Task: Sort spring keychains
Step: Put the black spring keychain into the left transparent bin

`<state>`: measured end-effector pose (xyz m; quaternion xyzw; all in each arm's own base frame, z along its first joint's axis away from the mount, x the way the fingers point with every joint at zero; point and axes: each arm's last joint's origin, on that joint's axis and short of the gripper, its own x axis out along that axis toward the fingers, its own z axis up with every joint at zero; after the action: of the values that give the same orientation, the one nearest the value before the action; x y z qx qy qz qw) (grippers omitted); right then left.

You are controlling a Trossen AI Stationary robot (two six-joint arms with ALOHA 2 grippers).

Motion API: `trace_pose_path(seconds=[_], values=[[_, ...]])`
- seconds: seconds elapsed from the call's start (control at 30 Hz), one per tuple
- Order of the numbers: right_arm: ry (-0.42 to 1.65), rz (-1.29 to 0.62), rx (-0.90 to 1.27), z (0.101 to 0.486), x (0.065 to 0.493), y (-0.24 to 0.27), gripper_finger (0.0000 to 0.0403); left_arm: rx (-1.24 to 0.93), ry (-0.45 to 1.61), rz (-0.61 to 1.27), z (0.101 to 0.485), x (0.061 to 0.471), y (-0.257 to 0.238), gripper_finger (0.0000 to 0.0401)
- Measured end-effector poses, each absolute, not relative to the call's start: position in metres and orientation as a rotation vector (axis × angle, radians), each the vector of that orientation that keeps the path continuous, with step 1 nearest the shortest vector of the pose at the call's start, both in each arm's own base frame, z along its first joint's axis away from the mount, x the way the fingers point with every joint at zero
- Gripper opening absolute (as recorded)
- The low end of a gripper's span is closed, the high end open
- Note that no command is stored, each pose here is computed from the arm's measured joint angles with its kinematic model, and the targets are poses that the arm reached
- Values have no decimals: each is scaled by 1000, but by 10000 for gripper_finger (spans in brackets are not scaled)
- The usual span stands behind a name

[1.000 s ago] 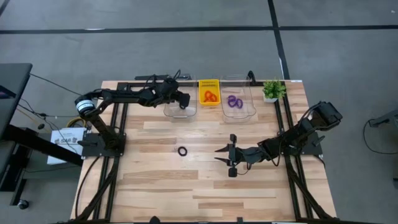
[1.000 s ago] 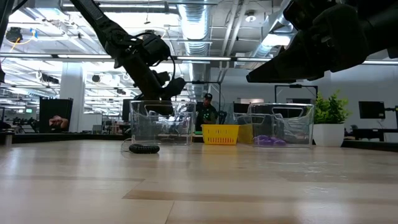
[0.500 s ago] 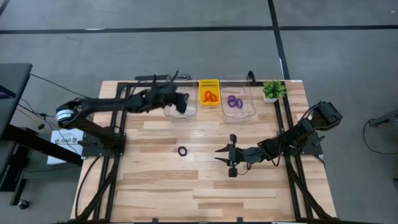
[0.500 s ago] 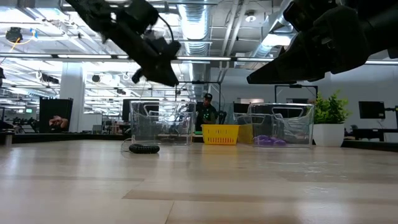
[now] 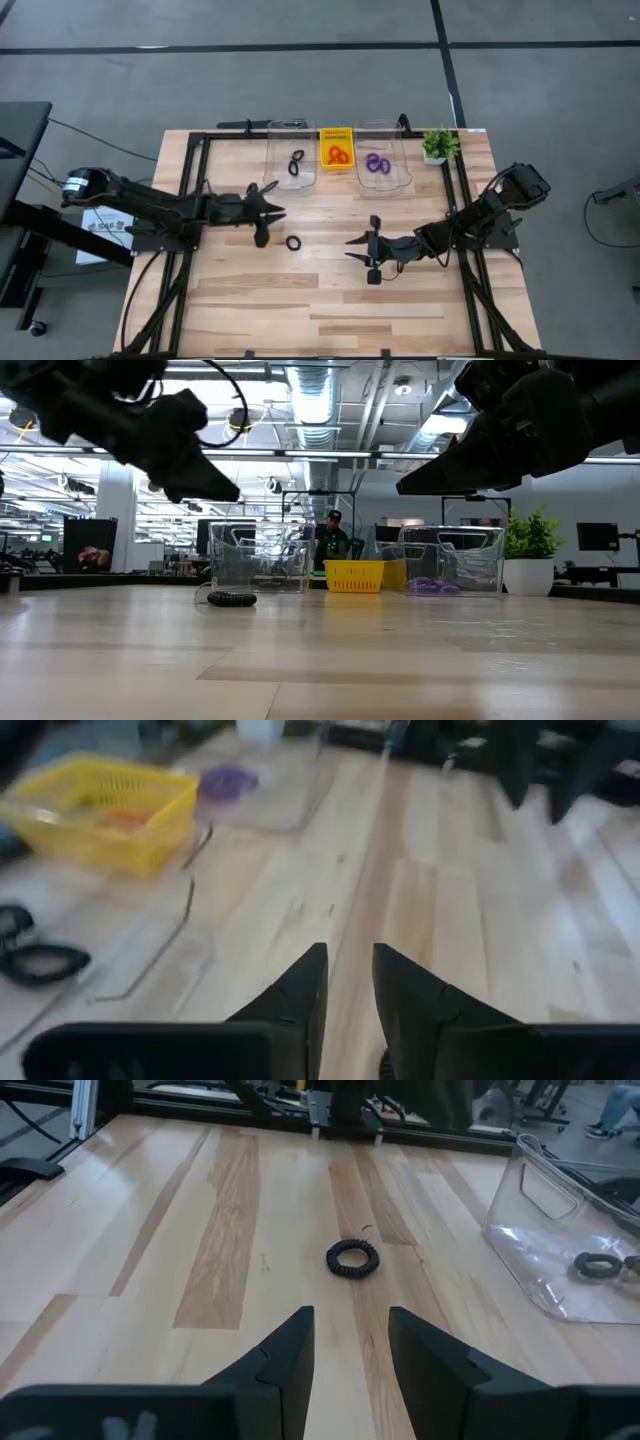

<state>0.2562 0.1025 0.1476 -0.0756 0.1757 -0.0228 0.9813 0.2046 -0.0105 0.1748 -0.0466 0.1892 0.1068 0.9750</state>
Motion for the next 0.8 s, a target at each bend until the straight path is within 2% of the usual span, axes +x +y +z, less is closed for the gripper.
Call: trace_pose_path(seconds=[0.33,0.6,0.8], values=[[361,-45,-156,147,256,103,120,-83,309,198,180,199,-12,81],[358,-50,-178,147,257,100,120,-133,364,197,170,203,-13,81],[355,-94,-167,148,261,89,120,-192,481,173,148,209,-15,81]])
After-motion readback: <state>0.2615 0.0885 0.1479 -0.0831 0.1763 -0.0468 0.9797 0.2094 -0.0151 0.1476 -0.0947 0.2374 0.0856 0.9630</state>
